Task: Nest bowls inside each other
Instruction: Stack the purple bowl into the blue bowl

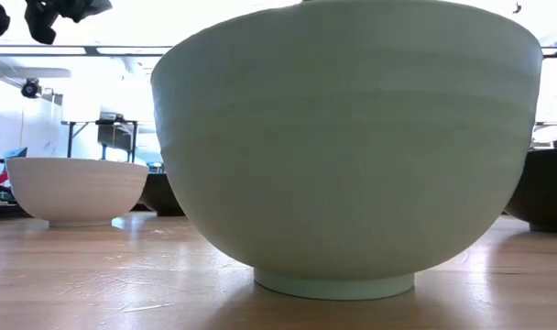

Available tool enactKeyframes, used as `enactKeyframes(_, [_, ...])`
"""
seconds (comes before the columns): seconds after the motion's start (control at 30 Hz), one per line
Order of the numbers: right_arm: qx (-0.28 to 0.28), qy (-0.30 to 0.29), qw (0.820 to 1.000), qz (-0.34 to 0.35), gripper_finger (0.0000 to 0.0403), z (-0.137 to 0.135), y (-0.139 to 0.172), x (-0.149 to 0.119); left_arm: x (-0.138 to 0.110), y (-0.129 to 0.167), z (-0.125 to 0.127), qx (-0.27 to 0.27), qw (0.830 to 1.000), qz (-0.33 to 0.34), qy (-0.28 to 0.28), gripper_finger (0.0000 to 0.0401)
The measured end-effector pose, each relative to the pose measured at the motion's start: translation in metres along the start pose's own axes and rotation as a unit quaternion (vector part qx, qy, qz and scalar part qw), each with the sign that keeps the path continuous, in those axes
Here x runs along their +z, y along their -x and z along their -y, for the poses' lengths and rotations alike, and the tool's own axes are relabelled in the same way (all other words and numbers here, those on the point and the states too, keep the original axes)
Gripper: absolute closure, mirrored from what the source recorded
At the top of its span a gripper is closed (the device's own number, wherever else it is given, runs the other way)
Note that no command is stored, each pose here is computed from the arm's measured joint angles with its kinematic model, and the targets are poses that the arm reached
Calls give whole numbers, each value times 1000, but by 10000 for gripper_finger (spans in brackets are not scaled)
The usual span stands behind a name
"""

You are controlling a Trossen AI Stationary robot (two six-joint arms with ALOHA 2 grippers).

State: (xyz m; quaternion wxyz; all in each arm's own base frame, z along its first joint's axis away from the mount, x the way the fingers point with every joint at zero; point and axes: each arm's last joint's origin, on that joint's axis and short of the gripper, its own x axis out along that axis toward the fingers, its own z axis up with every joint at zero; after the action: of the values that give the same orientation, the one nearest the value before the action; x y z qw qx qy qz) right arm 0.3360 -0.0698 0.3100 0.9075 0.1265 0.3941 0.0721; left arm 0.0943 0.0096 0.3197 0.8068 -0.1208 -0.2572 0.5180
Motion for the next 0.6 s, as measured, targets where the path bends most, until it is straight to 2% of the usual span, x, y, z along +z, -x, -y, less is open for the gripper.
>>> enactKeyframes(0.1, [25,-56,996,69,375,24,-2,-22,1,0,-1,0,1000,1,2,401])
enactKeyframes(0.17, [23,-96,989,109,366,37,-4,-36,1,0,-1,1,1000,1,4,401])
enactKeyframes(0.23, [17,-109,985,131,356,46,-8,-51,2,0,-1,1,1000,1,5,401])
enactKeyframes(0.4, [-33,-58,992,107,308,57,-19,-79,2,0,-1,0,999,1,32,401])
enactKeyframes(0.6, [-82,-25,992,92,230,63,-23,-75,0,0,0,0,999,0,38,401])
